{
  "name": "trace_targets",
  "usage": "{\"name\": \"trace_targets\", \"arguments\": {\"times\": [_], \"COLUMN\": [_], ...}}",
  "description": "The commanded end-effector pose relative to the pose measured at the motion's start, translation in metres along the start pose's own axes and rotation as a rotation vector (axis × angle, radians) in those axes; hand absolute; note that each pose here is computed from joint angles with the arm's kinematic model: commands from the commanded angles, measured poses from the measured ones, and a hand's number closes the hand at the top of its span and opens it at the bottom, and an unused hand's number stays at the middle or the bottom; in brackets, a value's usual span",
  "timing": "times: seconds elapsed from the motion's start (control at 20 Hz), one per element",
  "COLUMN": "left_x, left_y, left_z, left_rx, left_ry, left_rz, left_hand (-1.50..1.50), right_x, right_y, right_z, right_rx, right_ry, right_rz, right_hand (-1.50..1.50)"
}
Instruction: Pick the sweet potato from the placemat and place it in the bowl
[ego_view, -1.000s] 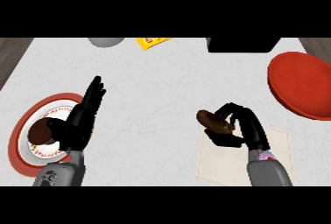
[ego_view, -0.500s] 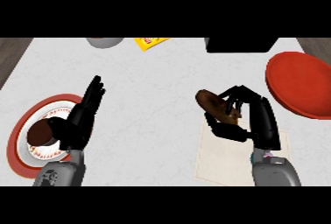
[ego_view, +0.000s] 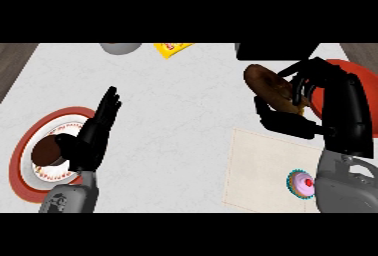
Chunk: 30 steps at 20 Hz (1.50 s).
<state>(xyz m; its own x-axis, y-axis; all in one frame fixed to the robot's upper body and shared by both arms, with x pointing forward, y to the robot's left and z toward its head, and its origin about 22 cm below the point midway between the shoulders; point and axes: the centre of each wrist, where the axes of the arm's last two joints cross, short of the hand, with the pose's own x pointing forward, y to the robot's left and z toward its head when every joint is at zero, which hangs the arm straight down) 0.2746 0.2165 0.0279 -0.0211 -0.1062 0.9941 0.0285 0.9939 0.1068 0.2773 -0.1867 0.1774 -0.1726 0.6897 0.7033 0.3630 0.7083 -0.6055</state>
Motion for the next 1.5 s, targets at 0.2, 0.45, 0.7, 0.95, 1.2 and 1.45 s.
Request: {"name": "trace_targets", "arguments": {"times": [0.2, 0.45, 0.7, 0.95, 1.2, 1.45], "left_x": [0.017, 0.002, -0.001, 0.001, -0.002, 0.004], "left_y": [-0.009, -0.016, -0.016, 0.002, 0.011, 0.004], "left_z": [0.003, -0.006, 0.001, 0.0, -0.005, 0.0], "left_rx": [0.006, -0.003, -0.005, -0.017, -0.001, -0.022], "left_ry": [-0.001, -0.001, 0.005, -0.009, -0.001, -0.025], "left_rz": [-0.017, -0.017, 0.002, -0.004, -0.021, -0.012], "left_hand": [0.0, 0.0, 0.0, 0.0, 0.0, 0.0], "right_x": [0.021, -0.002, -0.025, -0.087, -0.12, -0.19], "right_y": [-0.046, -0.053, -0.083, -0.062, -0.09, -0.097], "right_z": [-0.05, -0.095, -0.105, -0.116, -0.126, -0.124], "right_rx": [-0.099, -0.117, -0.142, -0.118, -0.15, -0.153], "right_ry": [0.073, 0.147, 0.213, 0.238, 0.298, 0.343], "right_rz": [0.035, 0.03, 0.259, 0.435, 0.453, 0.498], "right_hand": [1.5, 1.5, 1.5, 1.5, 1.5, 1.5]}}
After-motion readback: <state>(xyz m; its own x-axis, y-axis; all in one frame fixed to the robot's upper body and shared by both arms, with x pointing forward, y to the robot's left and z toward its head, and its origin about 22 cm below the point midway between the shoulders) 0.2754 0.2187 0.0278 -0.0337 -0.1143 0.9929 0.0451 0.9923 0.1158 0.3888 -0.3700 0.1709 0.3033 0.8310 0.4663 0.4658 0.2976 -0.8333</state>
